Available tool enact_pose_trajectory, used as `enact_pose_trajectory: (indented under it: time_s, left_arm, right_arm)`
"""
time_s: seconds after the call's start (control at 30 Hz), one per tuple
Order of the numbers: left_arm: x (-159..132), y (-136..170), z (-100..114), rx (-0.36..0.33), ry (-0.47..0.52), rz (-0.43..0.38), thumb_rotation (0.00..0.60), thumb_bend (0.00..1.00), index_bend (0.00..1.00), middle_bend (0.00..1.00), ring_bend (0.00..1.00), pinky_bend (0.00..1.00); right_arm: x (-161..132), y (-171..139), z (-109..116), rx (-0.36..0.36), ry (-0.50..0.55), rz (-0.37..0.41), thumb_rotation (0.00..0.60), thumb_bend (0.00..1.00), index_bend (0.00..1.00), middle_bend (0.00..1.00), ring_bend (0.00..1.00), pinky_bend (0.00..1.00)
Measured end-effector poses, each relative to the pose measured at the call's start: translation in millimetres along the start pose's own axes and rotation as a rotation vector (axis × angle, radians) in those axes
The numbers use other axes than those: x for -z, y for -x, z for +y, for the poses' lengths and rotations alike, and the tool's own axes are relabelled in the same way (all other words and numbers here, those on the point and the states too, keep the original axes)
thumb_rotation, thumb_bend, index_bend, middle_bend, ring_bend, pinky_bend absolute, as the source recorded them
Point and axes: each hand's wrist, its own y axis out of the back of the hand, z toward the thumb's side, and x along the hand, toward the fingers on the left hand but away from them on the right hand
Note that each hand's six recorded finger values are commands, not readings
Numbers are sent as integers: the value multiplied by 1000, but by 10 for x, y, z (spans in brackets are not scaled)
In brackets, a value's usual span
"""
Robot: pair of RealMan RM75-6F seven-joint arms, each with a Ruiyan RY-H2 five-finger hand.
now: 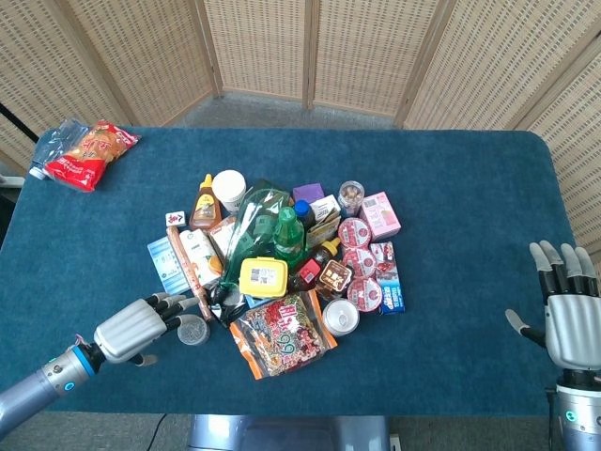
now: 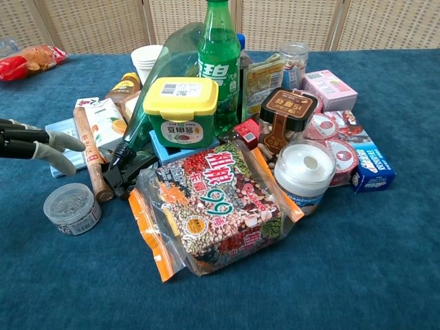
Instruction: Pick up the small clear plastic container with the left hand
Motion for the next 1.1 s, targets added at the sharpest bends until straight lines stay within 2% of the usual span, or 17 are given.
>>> enact_pose_trajectory:
  time_s: [0.17, 0.93, 1.1]
  left_arm:
    - [-24, -27, -18, 19, -3, -3, 600, 83, 233, 63, 232, 274]
    - [-98, -203, -39, 51, -8, -15, 600, 84, 235, 50, 232, 277]
    - [-127, -212, -65, 60, -3, -18, 600, 84, 235, 65, 233, 326]
  right_arm:
    - [-2, 2, 2, 1, 1, 0, 600, 0, 0, 0, 0, 0]
    - [22, 10, -19, -10, 6, -6, 600, 0, 0, 0, 0, 0]
    - [26, 12, -20, -10, 7, -6, 600, 0, 0, 0, 0, 0]
